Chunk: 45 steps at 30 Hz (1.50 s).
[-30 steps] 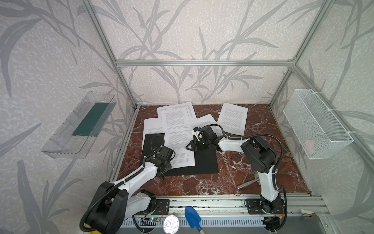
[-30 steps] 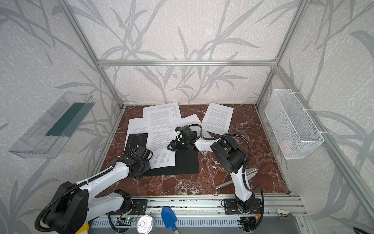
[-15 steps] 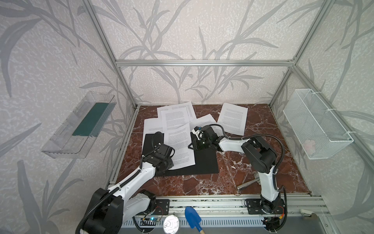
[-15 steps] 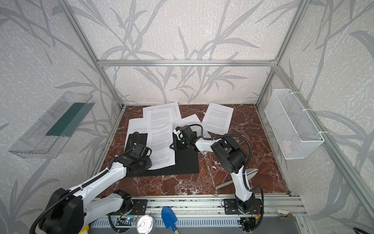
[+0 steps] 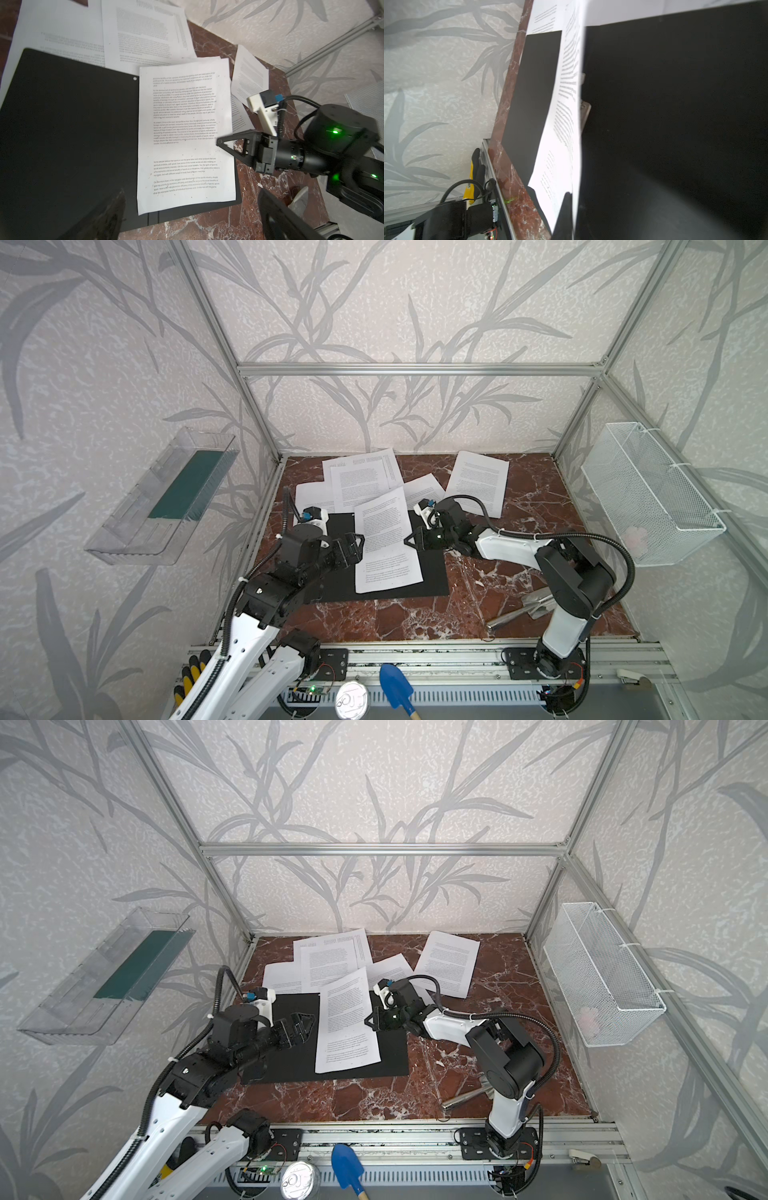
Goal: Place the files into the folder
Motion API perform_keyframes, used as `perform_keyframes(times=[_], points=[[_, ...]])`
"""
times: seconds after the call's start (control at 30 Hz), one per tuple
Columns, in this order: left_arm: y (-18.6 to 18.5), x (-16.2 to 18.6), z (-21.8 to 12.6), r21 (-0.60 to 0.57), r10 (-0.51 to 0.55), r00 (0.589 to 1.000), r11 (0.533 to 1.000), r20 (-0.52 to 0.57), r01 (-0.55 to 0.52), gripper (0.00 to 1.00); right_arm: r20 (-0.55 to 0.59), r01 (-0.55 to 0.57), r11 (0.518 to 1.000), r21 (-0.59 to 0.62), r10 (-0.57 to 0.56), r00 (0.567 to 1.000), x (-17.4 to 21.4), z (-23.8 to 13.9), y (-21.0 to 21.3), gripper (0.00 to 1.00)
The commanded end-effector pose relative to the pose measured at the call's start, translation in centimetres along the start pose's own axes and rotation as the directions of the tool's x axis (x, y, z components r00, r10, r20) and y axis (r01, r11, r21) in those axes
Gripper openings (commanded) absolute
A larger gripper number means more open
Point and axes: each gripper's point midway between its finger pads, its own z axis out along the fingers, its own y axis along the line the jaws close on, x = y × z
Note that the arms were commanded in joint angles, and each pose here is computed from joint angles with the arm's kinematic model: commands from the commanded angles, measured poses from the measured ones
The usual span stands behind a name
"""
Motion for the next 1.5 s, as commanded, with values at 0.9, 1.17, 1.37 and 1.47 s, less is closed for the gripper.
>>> perform_keyframes(times=[0.9,1.17,1.37,1.47], points=[[-0.6,2.9,1.5,0.178,0.029,0.990,0.984,-0.139,-0.004,0.99,0.067,-0.075,0.986,0.150,0.066,0.996,1.8,-4.3,-2.8,0.00],[-0.6,2.5,0.4,0.181,0.046,0.995,0.983,-0.083,-0.030,0.99,0.058,-0.014,0.967,0.255,0.000,0.998,1.6,-5.9,-3.6,0.00],[-0.8,2.4,0.2,0.188,0.049,0.996,0.982,-0.078,-0.034,0.99,0.025,0.031,0.951,0.308,-0.041,0.999,1.5,-6.3,-4.2,0.00],[-1.0,2.5,0.2,0.198,0.051,0.996,0.980,-0.080,-0.034,0.99,0.012,0.042,0.955,0.294,-0.048,0.999,1.3,-6.0,-3.8,0.00]])
